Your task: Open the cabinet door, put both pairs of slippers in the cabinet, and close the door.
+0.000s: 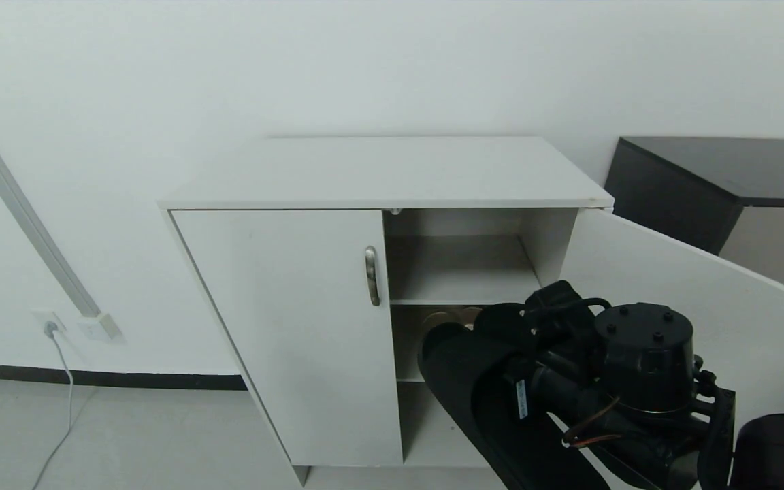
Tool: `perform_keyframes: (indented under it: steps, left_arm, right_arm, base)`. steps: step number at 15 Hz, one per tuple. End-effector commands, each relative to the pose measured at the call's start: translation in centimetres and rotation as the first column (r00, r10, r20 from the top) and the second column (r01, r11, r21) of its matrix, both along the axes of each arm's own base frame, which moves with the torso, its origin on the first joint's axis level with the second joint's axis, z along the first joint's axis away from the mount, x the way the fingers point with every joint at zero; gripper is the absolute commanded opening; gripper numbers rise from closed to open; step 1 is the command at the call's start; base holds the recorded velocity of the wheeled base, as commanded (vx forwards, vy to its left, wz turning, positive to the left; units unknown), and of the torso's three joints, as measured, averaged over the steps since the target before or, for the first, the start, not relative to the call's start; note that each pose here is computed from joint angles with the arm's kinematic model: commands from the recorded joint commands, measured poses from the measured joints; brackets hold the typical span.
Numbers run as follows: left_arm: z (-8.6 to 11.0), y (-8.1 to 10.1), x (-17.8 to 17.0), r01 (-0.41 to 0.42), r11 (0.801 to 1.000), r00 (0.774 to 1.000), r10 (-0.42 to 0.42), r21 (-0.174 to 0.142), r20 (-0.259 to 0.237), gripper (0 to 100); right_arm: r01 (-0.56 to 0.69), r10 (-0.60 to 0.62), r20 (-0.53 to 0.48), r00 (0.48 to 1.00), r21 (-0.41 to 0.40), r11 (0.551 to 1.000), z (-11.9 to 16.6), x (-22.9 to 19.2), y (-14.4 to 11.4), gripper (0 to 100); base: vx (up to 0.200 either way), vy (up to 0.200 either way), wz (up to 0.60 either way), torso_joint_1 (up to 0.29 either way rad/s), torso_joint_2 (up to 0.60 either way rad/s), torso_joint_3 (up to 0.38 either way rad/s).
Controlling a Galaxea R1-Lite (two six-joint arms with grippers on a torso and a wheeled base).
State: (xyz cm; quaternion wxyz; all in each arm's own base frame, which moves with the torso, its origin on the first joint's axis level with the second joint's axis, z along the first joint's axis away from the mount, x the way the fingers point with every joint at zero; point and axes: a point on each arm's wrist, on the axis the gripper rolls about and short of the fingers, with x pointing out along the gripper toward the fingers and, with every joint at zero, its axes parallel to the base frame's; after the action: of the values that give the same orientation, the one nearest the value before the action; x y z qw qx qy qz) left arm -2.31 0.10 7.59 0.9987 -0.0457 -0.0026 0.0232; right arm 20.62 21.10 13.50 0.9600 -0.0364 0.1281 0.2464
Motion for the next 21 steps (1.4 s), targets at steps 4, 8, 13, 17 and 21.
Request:
perform_keyframes:
  steps: [4,8,13,17,21]
  left_arm:
    - [0.0,0.0,0.01,0.001,1.0,1.0,-0.001,-0.001,-0.001,0]
    - [0.0,0.0,0.01,-0.001,1.0,1.0,0.001,-0.001,-0.001,0]
    - [0.0,0.0,0.01,-0.001,1.0,1.0,0.001,-0.002,-0.001,0]
    - [0.01,0.0,0.01,-0.001,1.0,1.0,0.001,-0.002,0.0,0]
    - [0.0,0.0,0.01,-0.002,1.0,1.0,0.002,-0.002,-0.001,0]
  right_arm:
    - [-0.004,0.004,-0.004,1.0,-0.005,1.0,-0.16,-0.12,0.04,0]
    - [-0.007,0.006,-0.006,1.0,-0.005,1.0,-0.2,-0.24,0.11,0]
    - [-0.01,0.009,-0.007,1.0,-0.006,1.0,-0.23,-0.29,0.13,0]
    - [-0.016,0.016,-0.009,1.0,-0.008,1.0,-0.31,-0.42,0.25,0]
    - [-0.016,0.016,-0.014,1.0,-0.014,1.0,-0.61,-0.29,0.39,0]
  base:
    - [0.0,0.0,0.0,-0.126,0.47,0.34]
    - [0.0,0.0,0.0,-0.09,0.45,0.362]
    - [0.0,0.0,0.0,-0.019,0.36,0.332]
    - [0.0,0.0,0.0,-0.002,0.04,0.034]
    - [0.0,0.0,0.0,0.0,0.0,0.0]
